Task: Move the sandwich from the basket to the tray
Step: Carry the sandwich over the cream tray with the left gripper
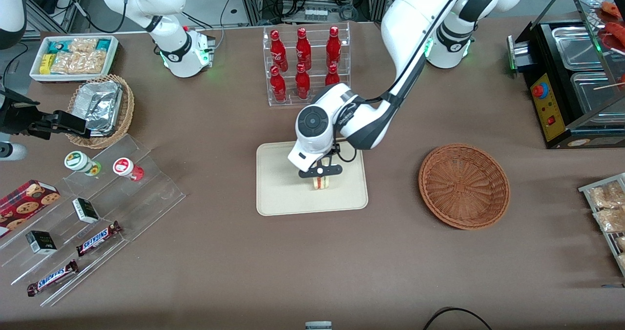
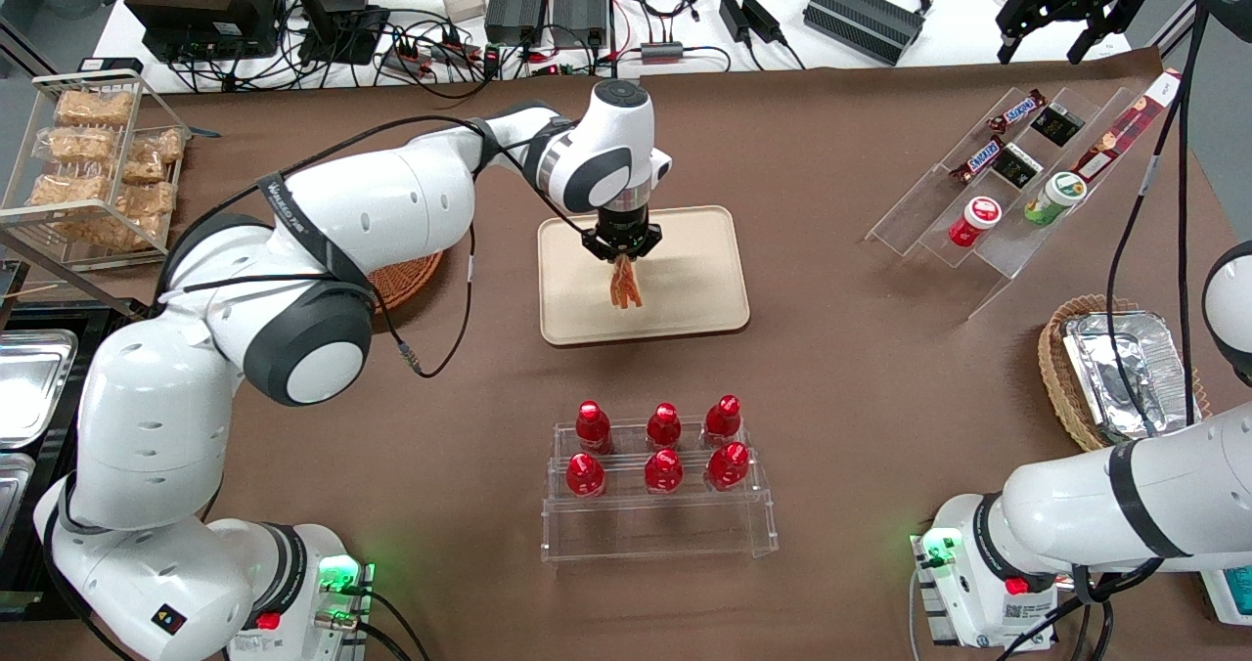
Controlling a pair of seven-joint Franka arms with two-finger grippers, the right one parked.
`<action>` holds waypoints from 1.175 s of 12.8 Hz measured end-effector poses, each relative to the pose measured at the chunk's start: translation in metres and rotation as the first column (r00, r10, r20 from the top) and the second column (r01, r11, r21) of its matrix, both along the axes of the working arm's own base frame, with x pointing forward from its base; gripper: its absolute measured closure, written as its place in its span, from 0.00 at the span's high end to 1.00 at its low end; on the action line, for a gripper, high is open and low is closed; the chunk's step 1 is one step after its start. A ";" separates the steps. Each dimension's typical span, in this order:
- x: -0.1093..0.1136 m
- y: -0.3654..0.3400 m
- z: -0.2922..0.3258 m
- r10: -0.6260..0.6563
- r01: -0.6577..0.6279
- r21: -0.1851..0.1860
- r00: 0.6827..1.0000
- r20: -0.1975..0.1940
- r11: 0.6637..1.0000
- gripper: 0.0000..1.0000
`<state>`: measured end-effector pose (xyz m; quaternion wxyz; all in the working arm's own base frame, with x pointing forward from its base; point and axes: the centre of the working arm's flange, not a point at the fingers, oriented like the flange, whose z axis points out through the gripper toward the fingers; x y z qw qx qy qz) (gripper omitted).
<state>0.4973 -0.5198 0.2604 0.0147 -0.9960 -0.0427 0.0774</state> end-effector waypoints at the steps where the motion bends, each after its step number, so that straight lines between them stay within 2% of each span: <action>1: 0.000 -0.003 -0.002 -0.010 0.010 0.012 1.000 0.000 1.000 0.16; 5: 0.013 -0.009 0.003 -0.014 0.015 0.044 1.000 -0.019 0.999 0.16; 15: 0.019 -0.023 -0.012 0.020 -0.020 0.048 1.000 -0.011 0.999 0.16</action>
